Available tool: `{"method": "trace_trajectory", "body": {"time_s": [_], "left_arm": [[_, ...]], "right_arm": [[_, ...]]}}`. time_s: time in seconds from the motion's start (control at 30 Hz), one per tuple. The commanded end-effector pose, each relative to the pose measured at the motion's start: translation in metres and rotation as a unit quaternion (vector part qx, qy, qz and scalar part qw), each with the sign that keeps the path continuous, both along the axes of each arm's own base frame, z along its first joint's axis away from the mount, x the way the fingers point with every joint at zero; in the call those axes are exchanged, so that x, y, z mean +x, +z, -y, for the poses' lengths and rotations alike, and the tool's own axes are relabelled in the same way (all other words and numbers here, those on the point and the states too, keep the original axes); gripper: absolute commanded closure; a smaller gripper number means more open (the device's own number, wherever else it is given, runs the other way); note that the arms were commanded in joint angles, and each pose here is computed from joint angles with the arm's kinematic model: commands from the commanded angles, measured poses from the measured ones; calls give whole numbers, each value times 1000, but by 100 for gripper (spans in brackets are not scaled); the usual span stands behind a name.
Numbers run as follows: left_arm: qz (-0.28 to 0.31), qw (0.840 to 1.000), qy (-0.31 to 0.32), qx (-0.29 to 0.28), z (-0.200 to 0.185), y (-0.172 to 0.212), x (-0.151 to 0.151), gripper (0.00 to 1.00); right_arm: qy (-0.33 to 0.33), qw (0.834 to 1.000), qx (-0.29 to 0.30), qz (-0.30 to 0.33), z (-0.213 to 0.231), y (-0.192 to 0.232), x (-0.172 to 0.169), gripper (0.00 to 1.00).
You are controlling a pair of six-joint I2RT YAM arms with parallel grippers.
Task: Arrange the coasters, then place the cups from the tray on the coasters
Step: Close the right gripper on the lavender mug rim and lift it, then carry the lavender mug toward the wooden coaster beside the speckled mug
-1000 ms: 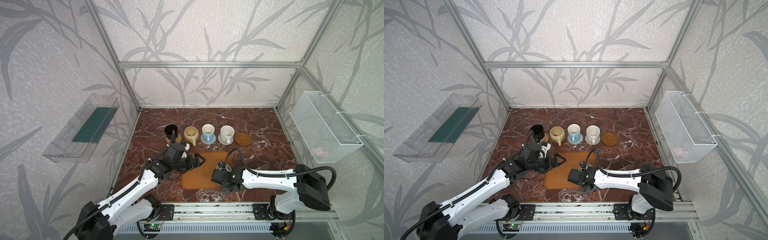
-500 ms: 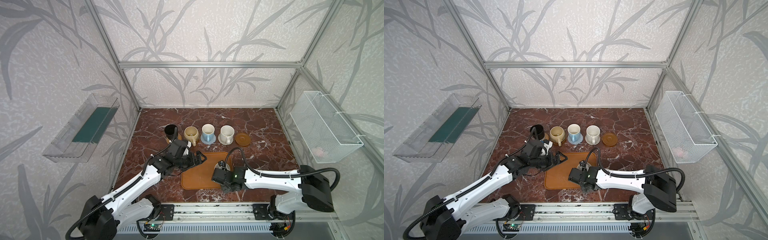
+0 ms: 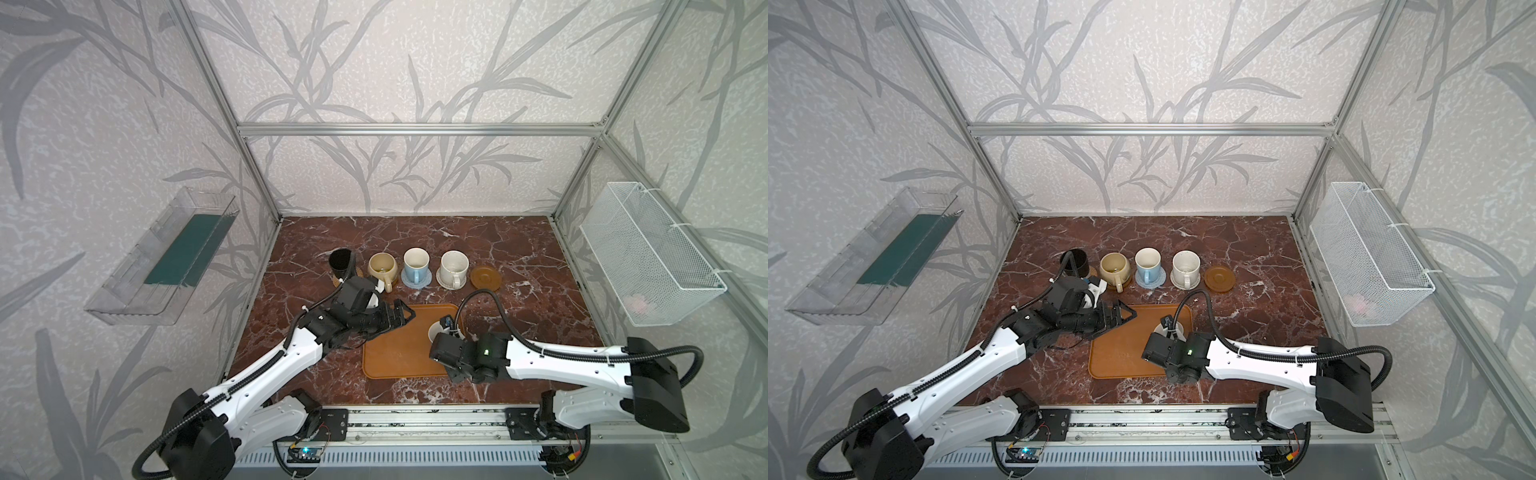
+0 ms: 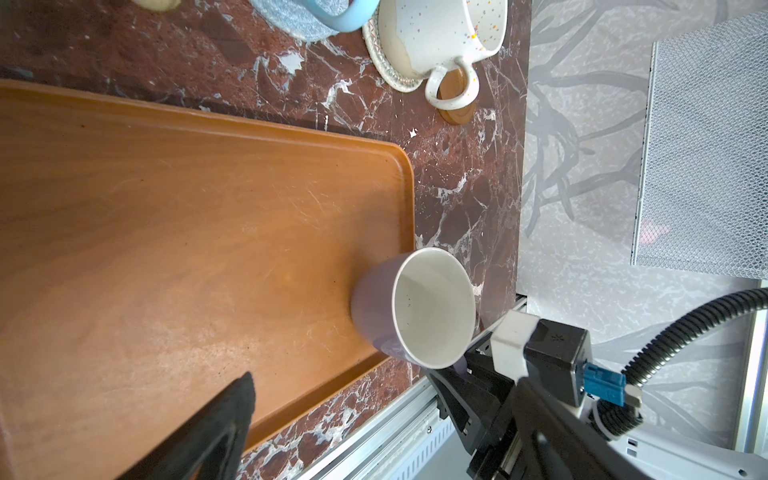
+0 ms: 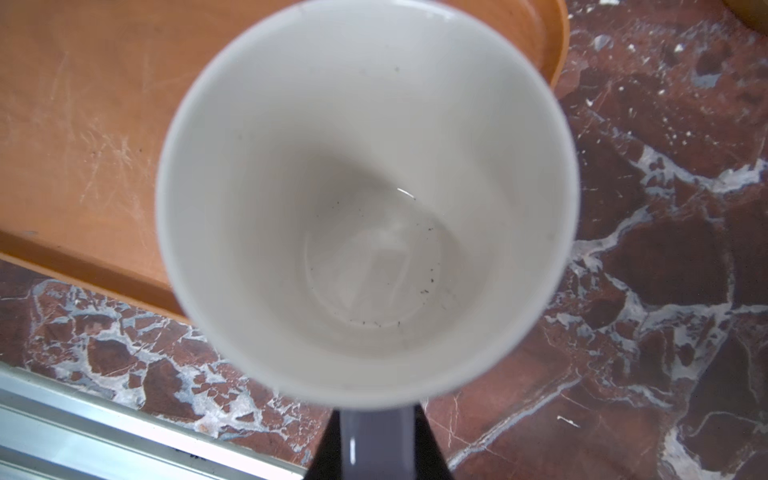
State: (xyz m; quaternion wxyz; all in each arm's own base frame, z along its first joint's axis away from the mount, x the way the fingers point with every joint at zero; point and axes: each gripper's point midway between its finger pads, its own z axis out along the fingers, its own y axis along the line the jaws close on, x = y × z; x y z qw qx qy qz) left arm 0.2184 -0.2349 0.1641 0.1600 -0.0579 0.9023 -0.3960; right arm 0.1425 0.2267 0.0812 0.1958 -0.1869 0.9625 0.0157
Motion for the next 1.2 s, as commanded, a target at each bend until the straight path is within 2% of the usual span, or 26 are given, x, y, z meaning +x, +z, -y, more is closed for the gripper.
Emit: {"method": "trace_trajectory", "body": {"time_s": [0.0, 0.3, 0.5, 0.7, 0.9, 1.17], "left_arm": [[18, 1000, 3, -6, -1, 14, 3, 1], [40, 999, 6, -26, 5, 32, 12, 1], [54, 998, 12, -35, 3, 44, 12, 1], [57, 997, 26, -47, 1, 55, 17, 1], [67, 995, 20, -72, 15, 71, 29, 1], [61, 997, 0, -54, 28, 81, 42, 1]], "right_arm": [[-7, 999, 16, 40, 2, 19, 11, 100], [-4, 998, 38, 56, -3, 40, 15, 100], [25, 995, 48, 78, -5, 50, 19, 100], [7, 993, 54, 103, 7, 64, 25, 100], [-1, 990, 62, 129, 21, 76, 40, 100], [-28, 982, 67, 173, 51, 100, 79, 100]]}}
